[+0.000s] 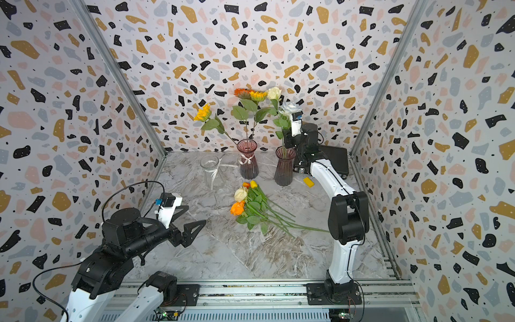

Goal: Arrange the flowers in different vases according to their variety
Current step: Insert the flower into the vase.

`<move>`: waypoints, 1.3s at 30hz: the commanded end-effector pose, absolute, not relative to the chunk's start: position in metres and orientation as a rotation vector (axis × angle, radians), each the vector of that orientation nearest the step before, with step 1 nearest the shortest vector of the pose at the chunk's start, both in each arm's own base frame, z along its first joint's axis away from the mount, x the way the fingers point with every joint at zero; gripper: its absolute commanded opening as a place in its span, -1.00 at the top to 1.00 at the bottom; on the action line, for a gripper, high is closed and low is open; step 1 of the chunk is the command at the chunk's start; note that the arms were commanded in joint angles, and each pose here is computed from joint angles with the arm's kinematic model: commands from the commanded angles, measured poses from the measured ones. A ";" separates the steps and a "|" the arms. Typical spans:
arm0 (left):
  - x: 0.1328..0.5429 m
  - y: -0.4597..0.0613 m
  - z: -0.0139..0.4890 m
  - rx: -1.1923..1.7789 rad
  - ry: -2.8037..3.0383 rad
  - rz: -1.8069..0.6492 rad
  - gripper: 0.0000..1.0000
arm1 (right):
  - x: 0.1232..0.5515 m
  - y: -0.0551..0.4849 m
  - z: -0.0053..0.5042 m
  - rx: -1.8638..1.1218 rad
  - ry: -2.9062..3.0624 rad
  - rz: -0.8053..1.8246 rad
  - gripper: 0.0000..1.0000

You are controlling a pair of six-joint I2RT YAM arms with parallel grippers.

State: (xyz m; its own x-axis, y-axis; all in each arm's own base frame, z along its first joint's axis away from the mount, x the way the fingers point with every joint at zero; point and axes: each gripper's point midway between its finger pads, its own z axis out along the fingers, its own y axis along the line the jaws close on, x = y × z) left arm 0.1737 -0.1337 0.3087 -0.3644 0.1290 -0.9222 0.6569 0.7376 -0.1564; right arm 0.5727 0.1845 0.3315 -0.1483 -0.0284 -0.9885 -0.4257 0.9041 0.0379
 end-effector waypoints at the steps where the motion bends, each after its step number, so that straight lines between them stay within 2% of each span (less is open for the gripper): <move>1: 0.174 -0.138 0.322 0.618 1.838 -0.645 -0.99 | 0.567 0.178 0.337 -0.344 1.693 0.334 0.16; 13: 0.177 -0.140 0.317 0.612 1.867 -0.663 -0.99 | 0.510 0.158 0.346 -0.386 1.792 0.269 0.04; 22: 0.172 -0.140 0.322 0.611 1.848 -0.676 -0.99 | 0.432 0.158 0.330 -0.513 1.913 0.286 -0.01; 27: 0.171 -0.143 0.321 0.616 1.852 -0.704 -0.99 | 0.369 0.199 0.280 -0.790 2.056 0.296 0.02; 31: 0.172 -0.146 0.323 0.612 1.854 -0.731 -0.99 | 0.326 0.232 0.218 -1.005 2.183 0.274 0.13; 34: 0.170 -0.147 0.325 0.611 1.846 -0.744 -0.99 | 0.310 0.247 0.179 -1.068 2.251 0.302 0.30; 39: 0.166 -0.145 0.324 0.608 1.849 -0.741 -0.99 | 0.301 0.257 0.133 -1.154 2.336 0.238 0.39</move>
State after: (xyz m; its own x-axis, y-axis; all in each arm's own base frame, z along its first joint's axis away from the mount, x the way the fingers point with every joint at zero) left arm 0.1700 -0.1417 0.3074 -0.4116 0.0987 -0.9060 0.6712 0.7053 -0.2281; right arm 0.3023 0.2610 0.1386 -0.5010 -0.6635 -0.5556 -0.7843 0.6195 -0.0326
